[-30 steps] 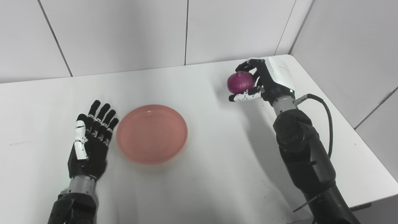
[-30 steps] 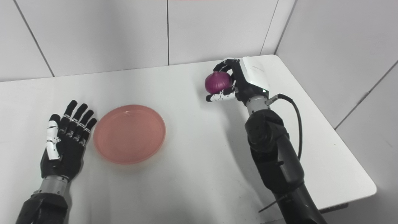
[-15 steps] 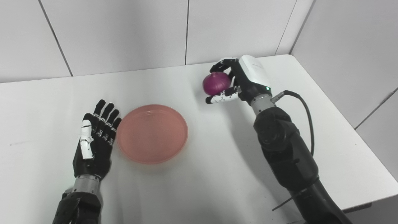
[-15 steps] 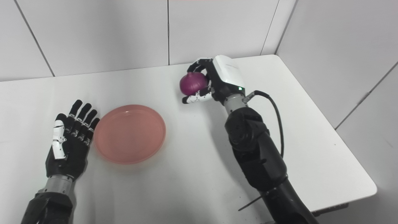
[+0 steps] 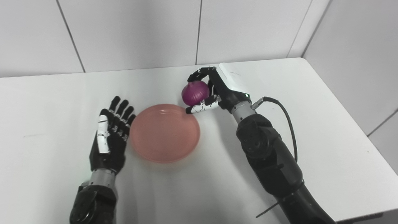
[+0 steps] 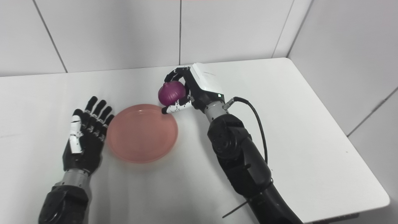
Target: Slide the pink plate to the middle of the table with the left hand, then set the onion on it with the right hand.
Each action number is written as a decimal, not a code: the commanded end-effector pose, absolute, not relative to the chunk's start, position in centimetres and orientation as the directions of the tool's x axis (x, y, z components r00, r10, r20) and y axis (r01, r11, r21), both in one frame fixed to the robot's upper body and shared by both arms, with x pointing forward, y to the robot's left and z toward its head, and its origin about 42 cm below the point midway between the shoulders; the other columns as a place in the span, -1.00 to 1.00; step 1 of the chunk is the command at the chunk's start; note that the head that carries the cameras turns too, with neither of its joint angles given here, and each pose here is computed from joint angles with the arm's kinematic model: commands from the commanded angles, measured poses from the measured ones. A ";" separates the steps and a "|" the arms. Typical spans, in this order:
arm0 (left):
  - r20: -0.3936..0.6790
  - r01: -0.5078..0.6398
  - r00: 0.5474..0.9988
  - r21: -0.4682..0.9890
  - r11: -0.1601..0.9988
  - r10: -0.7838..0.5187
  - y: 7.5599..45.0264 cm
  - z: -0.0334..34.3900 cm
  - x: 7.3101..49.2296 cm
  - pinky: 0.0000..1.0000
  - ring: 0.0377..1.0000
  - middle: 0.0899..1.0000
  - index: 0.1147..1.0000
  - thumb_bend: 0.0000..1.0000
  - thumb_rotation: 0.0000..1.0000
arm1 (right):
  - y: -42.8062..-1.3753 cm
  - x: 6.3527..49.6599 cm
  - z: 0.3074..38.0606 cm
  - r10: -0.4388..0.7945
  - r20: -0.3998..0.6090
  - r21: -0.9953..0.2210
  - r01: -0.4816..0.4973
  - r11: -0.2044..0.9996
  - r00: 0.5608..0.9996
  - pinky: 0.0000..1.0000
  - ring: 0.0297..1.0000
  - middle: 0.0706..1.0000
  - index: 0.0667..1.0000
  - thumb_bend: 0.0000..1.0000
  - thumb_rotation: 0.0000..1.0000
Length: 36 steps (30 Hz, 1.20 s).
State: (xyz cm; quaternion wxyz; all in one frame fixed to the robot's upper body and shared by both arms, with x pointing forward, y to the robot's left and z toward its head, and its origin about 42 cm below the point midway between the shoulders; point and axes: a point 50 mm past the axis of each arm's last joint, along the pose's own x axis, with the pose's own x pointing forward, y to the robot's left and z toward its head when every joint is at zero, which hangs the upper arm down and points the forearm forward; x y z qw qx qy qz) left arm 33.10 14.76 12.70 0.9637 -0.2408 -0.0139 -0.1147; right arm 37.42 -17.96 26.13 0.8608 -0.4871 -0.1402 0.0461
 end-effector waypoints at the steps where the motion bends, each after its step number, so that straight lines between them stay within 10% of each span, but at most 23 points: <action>1: -0.008 0.188 0.976 -0.473 0.861 -0.218 14.0 11.2 32.3 0.88 0.86 0.87 0.83 -0.15 1.00 | -16.5 37.5 28.2 0.278 0.274 -0.854 0.100 0.511 0.921 -0.58 -0.44 -0.25 -0.10 0.03 -0.71; 36: -0.011 0.162 0.982 -0.457 0.874 -0.188 12.0 12.1 31.9 0.87 0.85 0.84 0.81 -0.15 1.00 | -12.8 38.1 22.9 0.413 0.128 -0.898 -0.071 0.435 0.902 -0.68 -0.52 -0.33 -0.10 0.03 -0.72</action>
